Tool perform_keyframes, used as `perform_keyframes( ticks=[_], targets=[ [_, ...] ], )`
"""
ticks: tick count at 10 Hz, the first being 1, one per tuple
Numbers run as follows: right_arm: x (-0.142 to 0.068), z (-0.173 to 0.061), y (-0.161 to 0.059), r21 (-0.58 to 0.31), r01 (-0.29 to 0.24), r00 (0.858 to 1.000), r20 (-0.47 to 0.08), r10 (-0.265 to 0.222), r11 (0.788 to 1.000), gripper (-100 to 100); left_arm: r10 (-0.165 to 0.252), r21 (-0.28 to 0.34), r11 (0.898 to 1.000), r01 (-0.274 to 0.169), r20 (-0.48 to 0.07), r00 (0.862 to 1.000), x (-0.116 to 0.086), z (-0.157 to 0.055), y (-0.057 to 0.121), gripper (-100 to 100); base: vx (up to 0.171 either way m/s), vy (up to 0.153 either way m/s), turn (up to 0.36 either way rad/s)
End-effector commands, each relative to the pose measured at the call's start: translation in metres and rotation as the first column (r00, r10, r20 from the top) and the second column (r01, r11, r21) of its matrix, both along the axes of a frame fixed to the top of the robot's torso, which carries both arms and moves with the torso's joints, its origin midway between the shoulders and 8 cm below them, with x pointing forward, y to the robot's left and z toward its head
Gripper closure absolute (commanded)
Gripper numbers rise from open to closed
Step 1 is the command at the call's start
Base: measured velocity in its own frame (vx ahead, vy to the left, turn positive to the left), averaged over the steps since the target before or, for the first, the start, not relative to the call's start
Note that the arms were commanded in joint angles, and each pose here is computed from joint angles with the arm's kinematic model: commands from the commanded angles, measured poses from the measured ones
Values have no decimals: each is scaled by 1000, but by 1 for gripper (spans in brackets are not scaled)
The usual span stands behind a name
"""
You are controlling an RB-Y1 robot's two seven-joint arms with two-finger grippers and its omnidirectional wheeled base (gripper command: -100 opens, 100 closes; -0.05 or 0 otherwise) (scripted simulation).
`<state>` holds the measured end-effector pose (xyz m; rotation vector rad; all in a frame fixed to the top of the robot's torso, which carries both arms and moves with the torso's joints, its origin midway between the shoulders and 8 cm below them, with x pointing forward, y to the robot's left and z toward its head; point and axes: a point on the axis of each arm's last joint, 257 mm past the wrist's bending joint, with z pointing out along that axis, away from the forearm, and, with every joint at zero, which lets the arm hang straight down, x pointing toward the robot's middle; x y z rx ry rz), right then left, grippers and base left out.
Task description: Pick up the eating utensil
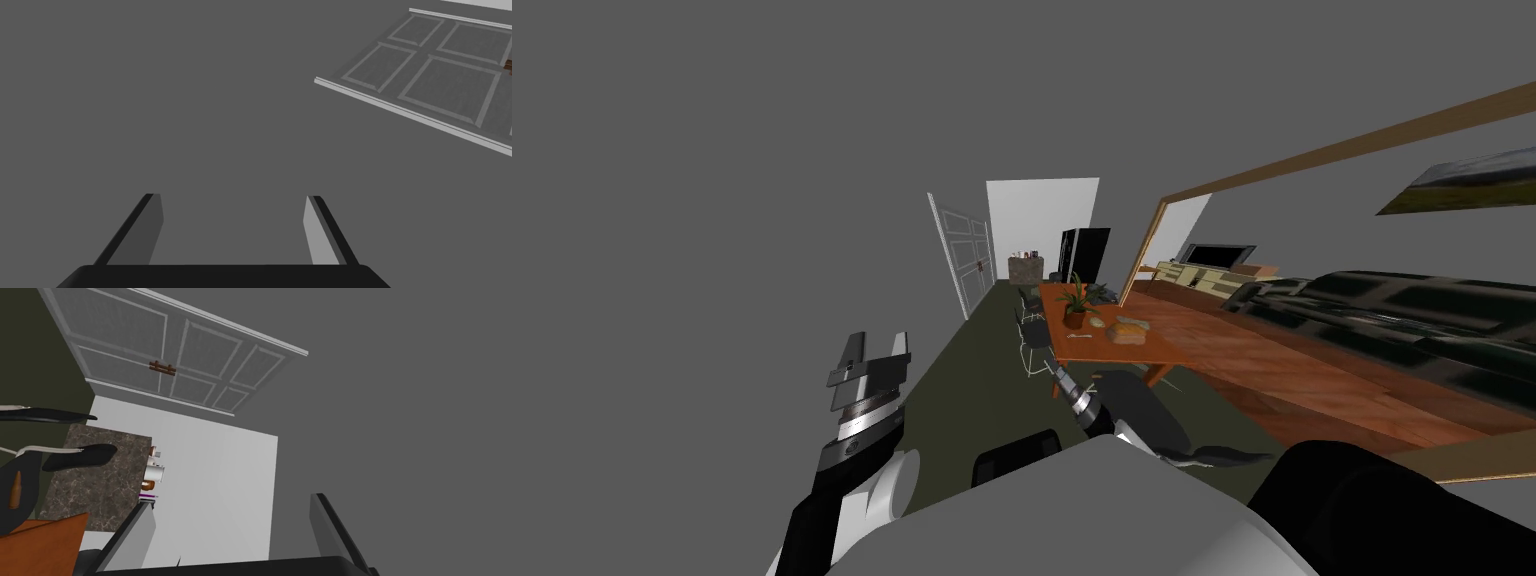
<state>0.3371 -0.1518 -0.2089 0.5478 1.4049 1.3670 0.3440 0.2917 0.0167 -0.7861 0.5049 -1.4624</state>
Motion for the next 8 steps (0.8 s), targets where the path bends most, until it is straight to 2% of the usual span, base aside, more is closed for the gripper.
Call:
perform_keyframes(
  ticks=[1, 2, 3, 4, 5, 6, 7, 8],
  targets=[
    [-13, -32, 9, -61, -43, 998, -55, 40, 997, -100, 0, 0, 1000, 0, 0, 1000, 0, 0, 0, 0, -39, 26, 219],
    [-27, -65, 15, -112, -83, 991, -118, 69, 990, -100, 0, 0, 1000, 0, 0, 1000, 0, 0, 0, 0, -72, 38, 302],
    [-31, -78, 11, -127, -87, 987, -145, 68, 988, -100, 0, 0, 1000, 0, 0, 1000, 0, 0, 0, 0, -59, 48, 107],
    [-46, -102, 17, -183, -141, 976, -189, 106, 973, -100, 0, 0, 1000, 0, 0, 1000, 0, 0, 0, 0, -56, 66, 219],
    [-50, -116, 12, -189, -140, 971, -220, 97, 972, -100, 0, 0, 1000, 0, 0, 1000, 0, 0, 0, 0, -35, 42, 96],
    [-70, -143, 14, -245, -199, 953, -273, 129, 949, -100, 0, 0, 1000, 0, 0, 1000, 0, 0, 0, 0, -24, 42, 191],
    [-73, -154, 10, -249, -200, 948, -295, 122, 948, -100, 0, 0, 1000, 0, 0, 1000, 0, 0, 0, 0, -18, 29, 102],
    [-96, -182, 8, -303, -263, 924, -353, 148, 916, -100, 0, 0, 1000, 0, 0, 1000, 0, 0, 0, 0, -28, 34, 242]
  ],
)
